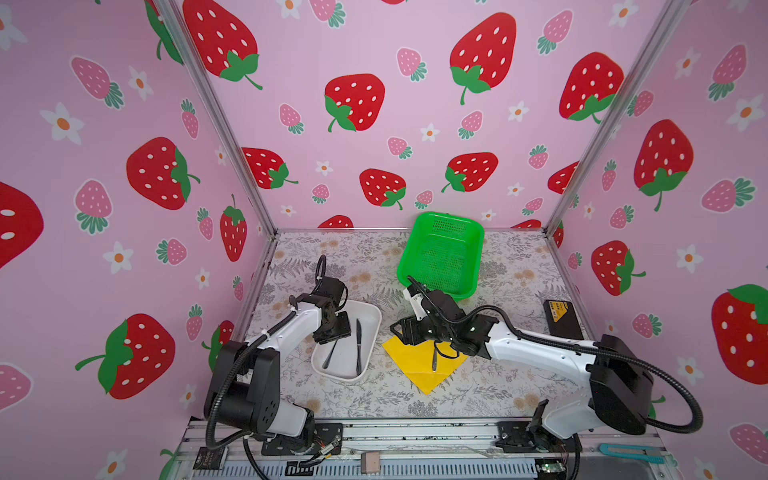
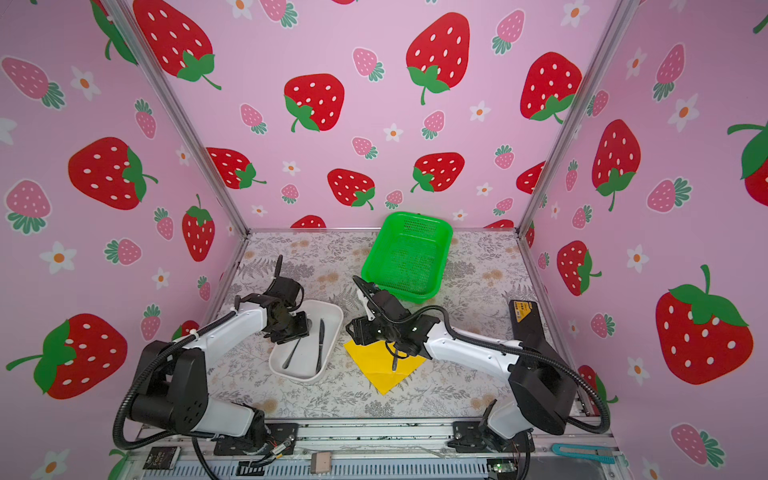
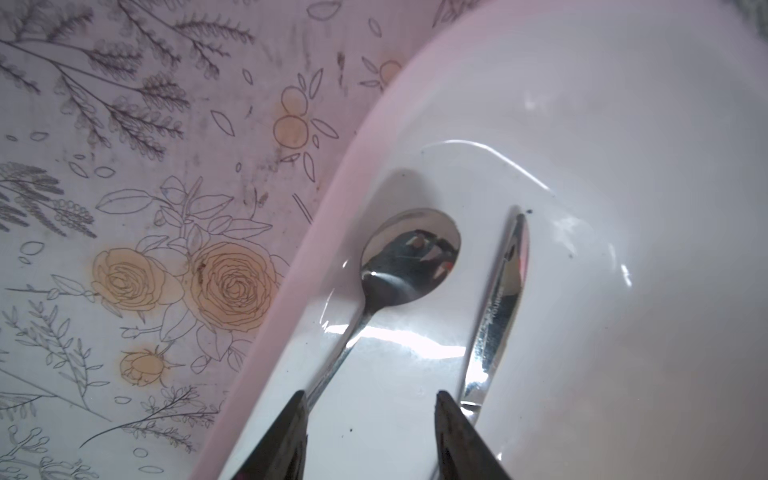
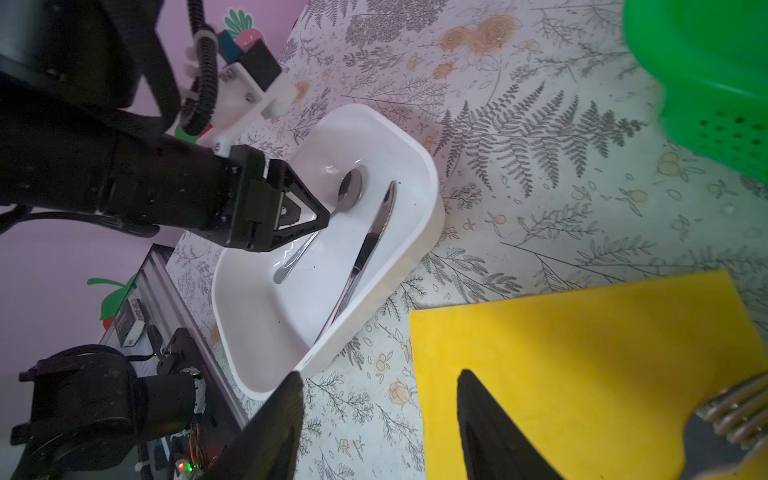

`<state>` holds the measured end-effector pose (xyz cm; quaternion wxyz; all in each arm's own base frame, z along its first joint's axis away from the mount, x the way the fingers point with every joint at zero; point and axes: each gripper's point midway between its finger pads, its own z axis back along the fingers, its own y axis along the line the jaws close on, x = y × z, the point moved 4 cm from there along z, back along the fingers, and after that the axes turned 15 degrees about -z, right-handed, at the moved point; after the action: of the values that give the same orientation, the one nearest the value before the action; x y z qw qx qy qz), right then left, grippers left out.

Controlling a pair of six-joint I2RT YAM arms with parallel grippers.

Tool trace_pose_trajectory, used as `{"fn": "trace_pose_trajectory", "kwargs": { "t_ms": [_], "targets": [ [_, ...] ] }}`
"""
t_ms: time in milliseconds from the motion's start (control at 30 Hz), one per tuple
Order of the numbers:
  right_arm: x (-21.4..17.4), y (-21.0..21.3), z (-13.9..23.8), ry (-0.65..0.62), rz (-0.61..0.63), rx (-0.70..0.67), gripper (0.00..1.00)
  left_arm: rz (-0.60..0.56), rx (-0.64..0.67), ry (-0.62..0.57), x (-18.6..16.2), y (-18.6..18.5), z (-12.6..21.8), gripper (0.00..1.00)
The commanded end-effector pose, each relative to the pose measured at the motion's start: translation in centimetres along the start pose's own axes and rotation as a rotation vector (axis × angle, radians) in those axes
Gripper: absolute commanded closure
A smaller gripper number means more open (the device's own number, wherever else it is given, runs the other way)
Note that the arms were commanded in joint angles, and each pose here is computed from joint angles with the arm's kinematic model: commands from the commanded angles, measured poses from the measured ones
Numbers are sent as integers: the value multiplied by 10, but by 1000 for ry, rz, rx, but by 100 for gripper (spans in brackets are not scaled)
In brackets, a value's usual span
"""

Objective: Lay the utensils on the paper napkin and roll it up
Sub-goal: 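Open the left gripper over the tray while the right gripper approaches, then lower the left gripper onto the spoon handle while the right gripper hovers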

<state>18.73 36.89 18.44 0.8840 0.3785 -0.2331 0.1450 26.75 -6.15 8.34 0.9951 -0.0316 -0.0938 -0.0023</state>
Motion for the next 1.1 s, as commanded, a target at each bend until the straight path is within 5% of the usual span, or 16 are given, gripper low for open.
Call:
{"fn": "trace_pose_trajectory", "kwargs": {
  "t_ms": [0, 233, 833, 1067],
  "targets": [
    [-2, 2, -11, 33, 81, -55, 39, -34, 7, -8, 14, 1, 4, 49],
    [-9, 21, -33, 65, 90, 16, 39, -20, 13, 22, 16, 3, -12, 49],
    [-16, 11, -40, 88, 78, -52, 39, 17, 137, 57, 22, 20, -32, 57],
    [-16, 9, -40, 91, 73, -70, 39, 73, 61, 93, 13, 11, -45, 73]
  ]
}}
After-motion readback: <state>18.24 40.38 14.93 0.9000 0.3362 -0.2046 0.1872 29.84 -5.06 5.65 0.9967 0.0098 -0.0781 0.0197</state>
